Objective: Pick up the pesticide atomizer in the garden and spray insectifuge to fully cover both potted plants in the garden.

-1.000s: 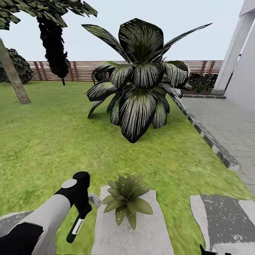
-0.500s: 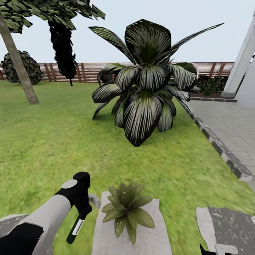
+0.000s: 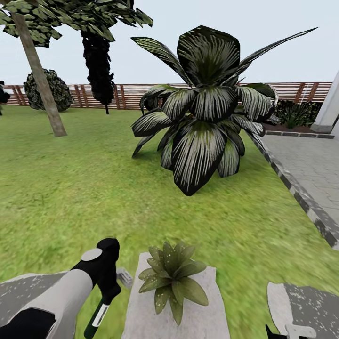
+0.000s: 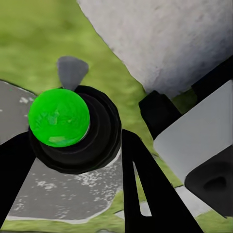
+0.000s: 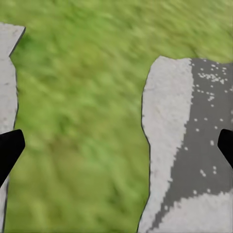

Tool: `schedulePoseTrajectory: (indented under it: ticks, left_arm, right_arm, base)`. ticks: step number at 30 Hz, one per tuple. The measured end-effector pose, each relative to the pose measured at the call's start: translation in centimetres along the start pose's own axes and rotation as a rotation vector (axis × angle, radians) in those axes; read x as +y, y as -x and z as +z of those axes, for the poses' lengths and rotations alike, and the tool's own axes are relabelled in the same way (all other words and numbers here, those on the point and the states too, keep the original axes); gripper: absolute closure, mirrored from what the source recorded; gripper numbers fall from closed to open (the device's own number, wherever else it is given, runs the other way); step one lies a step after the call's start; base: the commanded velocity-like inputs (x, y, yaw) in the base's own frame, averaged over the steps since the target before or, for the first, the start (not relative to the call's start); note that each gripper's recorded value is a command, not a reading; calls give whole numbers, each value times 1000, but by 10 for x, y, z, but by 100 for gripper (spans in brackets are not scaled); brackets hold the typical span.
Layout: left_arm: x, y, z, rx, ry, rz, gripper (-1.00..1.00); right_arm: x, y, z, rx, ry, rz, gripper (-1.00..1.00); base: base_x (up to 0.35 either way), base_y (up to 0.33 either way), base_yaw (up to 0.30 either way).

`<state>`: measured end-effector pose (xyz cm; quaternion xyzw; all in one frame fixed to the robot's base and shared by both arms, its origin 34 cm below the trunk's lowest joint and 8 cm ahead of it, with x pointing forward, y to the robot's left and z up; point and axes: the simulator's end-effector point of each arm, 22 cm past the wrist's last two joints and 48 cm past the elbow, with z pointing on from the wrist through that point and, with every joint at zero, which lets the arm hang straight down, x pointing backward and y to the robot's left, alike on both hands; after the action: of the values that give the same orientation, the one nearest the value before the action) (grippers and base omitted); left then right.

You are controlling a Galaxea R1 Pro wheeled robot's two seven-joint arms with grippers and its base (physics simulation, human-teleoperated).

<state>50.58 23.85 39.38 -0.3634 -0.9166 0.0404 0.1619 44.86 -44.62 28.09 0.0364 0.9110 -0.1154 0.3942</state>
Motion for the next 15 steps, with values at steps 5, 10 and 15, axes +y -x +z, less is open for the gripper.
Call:
schedulePoseTrajectory:
  ticks: [5, 10, 15]
  left_arm:
    - [-7, -2, 8, -2, -17, -1, 100]
    - [-8, 1, 6, -25, -33, -18, 100]
    - [-7, 1, 6, -27, -33, -19, 100]
  right_arm:
    - [0, 0, 0, 0, 0, 0, -100]
    - [0, 0, 0, 0, 0, 1, -100]
    - [0, 0, 0, 0, 0, 0, -100]
  base:
    - [0, 0, 0]
    - [0, -10, 95]
    - [-74, -197, 175]
